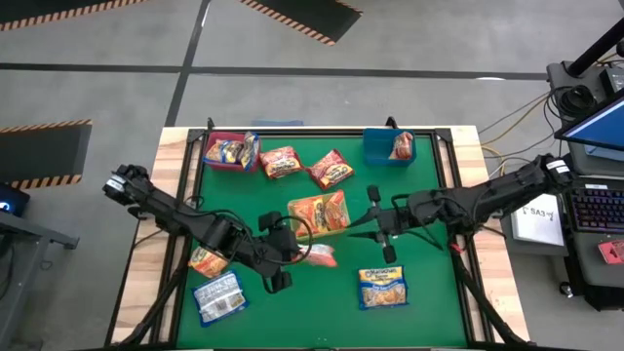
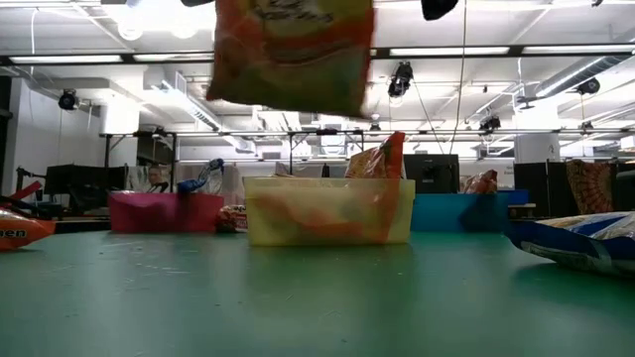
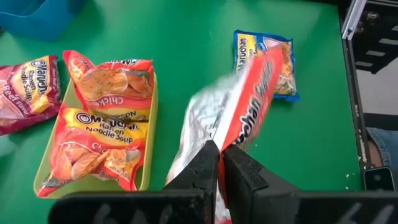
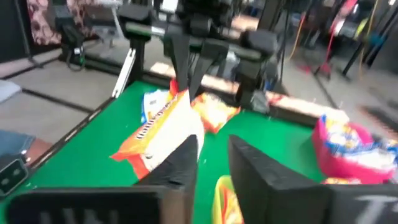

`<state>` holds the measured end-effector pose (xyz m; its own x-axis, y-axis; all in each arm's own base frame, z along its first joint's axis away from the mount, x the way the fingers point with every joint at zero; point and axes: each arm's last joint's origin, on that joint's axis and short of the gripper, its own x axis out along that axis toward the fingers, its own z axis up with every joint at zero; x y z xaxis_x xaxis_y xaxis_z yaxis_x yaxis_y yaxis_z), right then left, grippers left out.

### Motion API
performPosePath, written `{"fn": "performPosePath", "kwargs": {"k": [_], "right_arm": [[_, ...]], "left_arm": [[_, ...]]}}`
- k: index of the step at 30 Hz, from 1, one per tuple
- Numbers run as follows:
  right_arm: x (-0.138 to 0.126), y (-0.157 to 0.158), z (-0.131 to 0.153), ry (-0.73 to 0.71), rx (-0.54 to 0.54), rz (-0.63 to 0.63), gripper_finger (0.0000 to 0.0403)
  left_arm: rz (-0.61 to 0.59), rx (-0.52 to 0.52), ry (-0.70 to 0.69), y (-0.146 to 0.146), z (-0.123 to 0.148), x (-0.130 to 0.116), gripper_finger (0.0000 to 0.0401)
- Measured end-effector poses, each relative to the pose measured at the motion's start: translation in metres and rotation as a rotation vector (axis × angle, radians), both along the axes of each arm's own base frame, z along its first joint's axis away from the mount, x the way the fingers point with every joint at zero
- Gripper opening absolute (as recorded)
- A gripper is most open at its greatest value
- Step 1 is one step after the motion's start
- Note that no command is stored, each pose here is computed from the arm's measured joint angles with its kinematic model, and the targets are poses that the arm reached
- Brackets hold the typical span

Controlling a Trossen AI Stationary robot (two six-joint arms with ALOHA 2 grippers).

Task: Sort Maruchan noodles
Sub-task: Put the orange noodle pack into the yellow bin

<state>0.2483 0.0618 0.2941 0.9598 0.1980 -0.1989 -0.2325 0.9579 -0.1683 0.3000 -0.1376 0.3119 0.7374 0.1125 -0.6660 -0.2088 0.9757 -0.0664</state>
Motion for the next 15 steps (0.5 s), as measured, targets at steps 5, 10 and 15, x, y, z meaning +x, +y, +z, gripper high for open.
{"fn": "performPosePath", "kwargs": {"k": [5, 10, 15], "right_arm": [[0.013, 0.003, 0.000, 0.100, 0.017, -0.011, 0.0172], [0.031, 0.008, -0.004, 0.128, -0.019, -0.004, 0.0246], [0.048, 0.011, -0.014, 0.171, -0.057, -0.030, 0.0298]], "left_arm": [[0.041, 0.014, -0.018, 0.001, 0.000, 0.000, 0.0000], [0.205, 0.026, -0.077, 0.007, 0.002, 0.001, 0.0000], [0.194, 0.034, -0.076, 0.007, 0.002, 0.001, 0.0000]]}}
